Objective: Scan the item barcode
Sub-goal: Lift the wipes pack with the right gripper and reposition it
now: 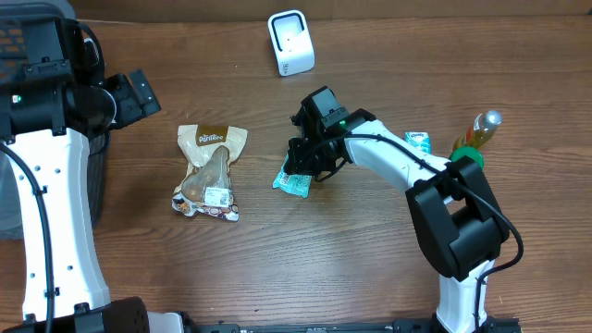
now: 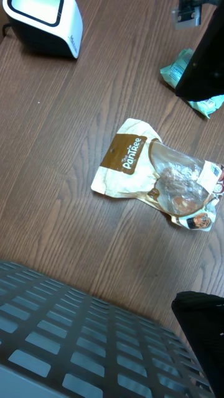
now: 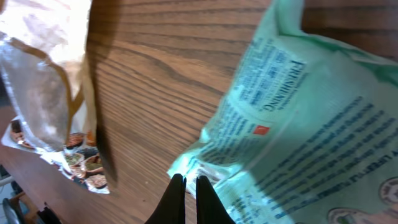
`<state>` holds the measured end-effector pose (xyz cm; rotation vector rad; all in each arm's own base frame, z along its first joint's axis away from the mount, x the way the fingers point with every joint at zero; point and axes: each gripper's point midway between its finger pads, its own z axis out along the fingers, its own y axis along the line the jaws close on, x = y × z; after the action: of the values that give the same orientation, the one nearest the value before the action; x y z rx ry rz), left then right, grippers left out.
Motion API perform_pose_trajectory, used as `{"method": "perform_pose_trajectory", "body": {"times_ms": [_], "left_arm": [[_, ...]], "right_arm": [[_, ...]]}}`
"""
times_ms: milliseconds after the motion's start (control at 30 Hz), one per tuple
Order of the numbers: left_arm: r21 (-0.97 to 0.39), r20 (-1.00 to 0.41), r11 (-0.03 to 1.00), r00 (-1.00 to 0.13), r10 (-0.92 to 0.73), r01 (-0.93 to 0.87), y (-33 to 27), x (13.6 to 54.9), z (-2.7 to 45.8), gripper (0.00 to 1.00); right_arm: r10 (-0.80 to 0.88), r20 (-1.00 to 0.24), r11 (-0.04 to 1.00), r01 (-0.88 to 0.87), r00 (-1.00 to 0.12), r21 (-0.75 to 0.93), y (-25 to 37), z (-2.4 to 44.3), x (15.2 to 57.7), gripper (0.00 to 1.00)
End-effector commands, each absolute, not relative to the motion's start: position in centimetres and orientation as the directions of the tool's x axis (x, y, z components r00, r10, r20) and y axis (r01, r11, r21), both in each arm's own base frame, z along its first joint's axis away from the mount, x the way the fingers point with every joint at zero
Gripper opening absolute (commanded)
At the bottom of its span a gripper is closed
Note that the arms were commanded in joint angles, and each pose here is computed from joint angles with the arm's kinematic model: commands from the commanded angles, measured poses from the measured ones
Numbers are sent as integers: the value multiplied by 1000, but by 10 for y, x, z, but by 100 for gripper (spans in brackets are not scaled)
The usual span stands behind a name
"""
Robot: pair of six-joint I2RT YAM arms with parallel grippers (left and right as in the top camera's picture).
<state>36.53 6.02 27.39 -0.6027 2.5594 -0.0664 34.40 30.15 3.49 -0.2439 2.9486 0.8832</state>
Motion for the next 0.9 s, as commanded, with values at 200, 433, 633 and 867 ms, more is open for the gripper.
{"method": "perform_pose_trajectory", "body": {"times_ms": [200,433,633,867], "left_arm": [[-154,-472,906,-777,-417,-393,59,366,276,100],[-154,-472,906,-777,-417,-393,59,366,276,100],[-154,-472,906,-777,-417,-393,59,366,276,100],[-154,-472,906,-777,-417,-393,59,366,276,100]], "right_arm": [[-183,-138,880,-225,-973,418,306,13,324,4],[-175,-92,882,-197,-980,428,308,-8,318,5],[-185,-208,819,-268,-960,508,324,57,338,6],[-110,-282,835,-243,-953,494,304,79,365,7]]}}
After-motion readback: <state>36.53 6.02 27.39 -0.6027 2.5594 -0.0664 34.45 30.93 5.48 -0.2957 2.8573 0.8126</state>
